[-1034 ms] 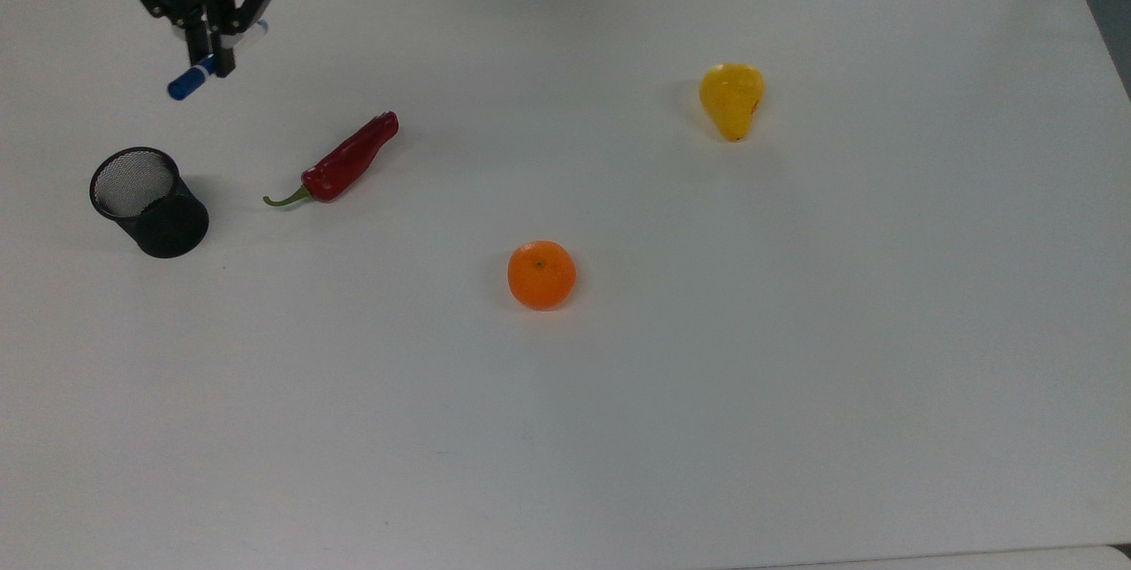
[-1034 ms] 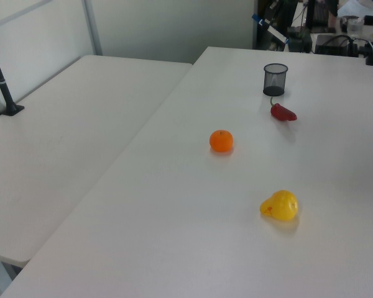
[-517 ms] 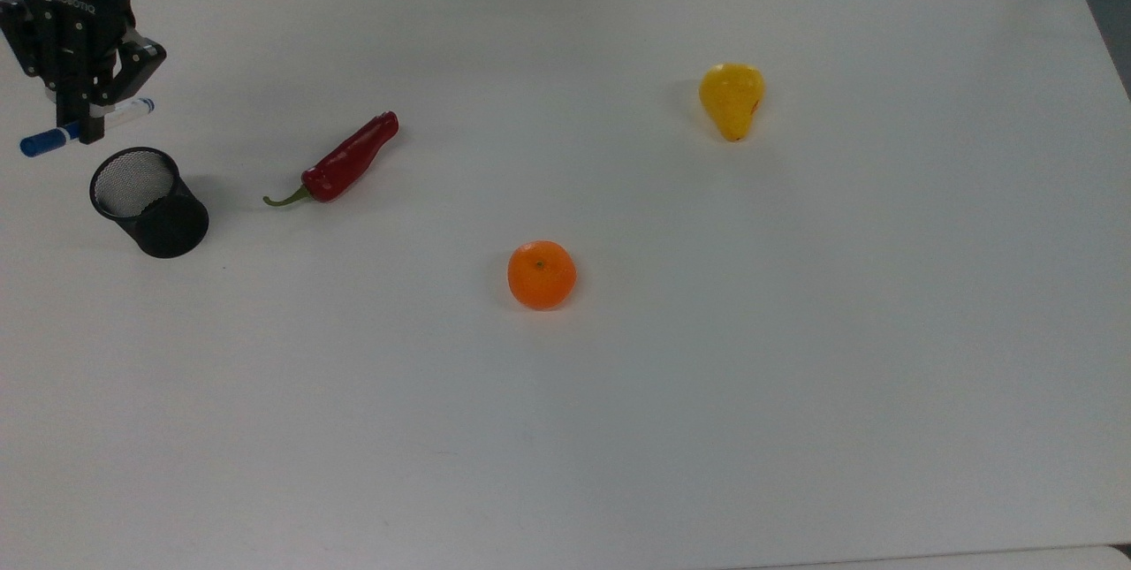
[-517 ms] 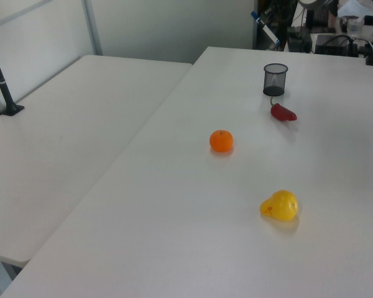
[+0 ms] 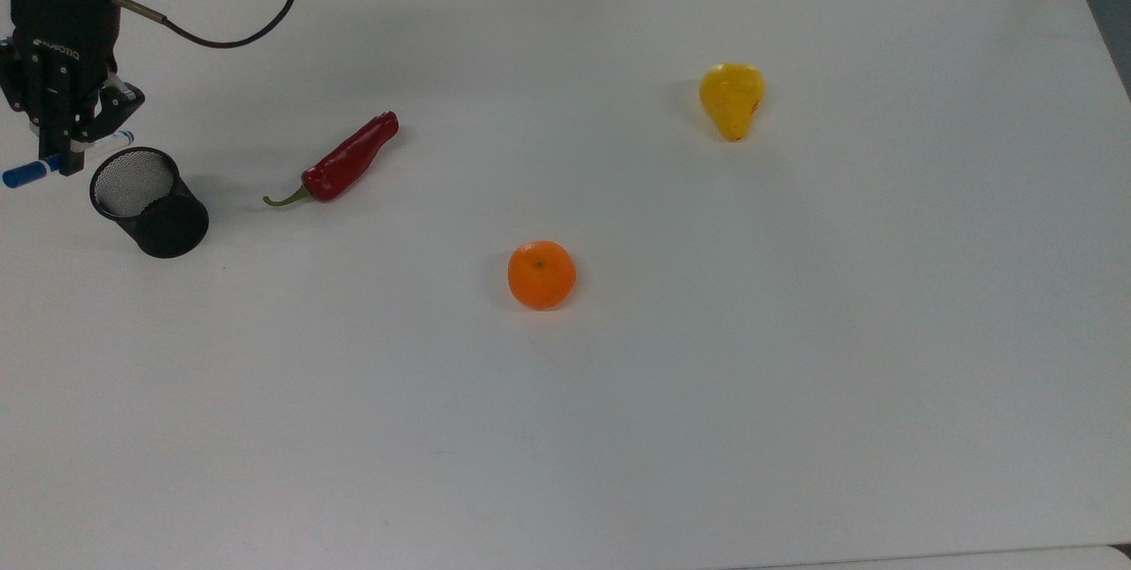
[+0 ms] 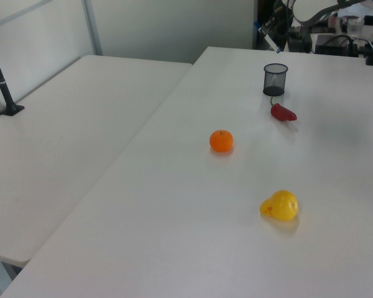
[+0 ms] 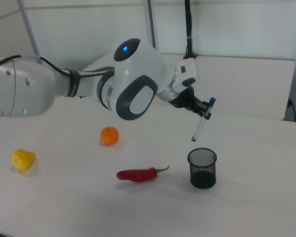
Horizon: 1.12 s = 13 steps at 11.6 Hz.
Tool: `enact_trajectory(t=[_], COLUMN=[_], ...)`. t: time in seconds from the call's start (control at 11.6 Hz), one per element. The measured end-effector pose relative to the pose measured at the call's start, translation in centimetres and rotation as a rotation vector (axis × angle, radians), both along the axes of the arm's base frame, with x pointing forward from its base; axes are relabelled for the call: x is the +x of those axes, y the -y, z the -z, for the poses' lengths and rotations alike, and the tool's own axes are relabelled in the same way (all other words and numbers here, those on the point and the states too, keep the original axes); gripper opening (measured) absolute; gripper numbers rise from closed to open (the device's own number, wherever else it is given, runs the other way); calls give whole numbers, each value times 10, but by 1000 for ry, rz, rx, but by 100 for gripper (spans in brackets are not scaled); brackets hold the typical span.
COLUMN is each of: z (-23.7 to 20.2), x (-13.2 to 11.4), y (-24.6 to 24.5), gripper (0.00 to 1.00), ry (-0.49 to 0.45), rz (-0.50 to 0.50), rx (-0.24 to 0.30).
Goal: Place marker
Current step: 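Lower the marker into the pen cup and open the gripper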
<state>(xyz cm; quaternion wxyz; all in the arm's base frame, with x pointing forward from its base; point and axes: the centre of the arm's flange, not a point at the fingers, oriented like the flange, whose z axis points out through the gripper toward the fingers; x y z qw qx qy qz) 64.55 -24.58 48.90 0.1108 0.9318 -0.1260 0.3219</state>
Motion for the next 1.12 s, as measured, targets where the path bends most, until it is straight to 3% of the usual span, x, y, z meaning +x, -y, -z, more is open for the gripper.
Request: enact_trajectory(t=[1.12], z=[82], x=[-10], y=[17], gripper=[16], ry=[-65], rz=[-4], rx=[-26])
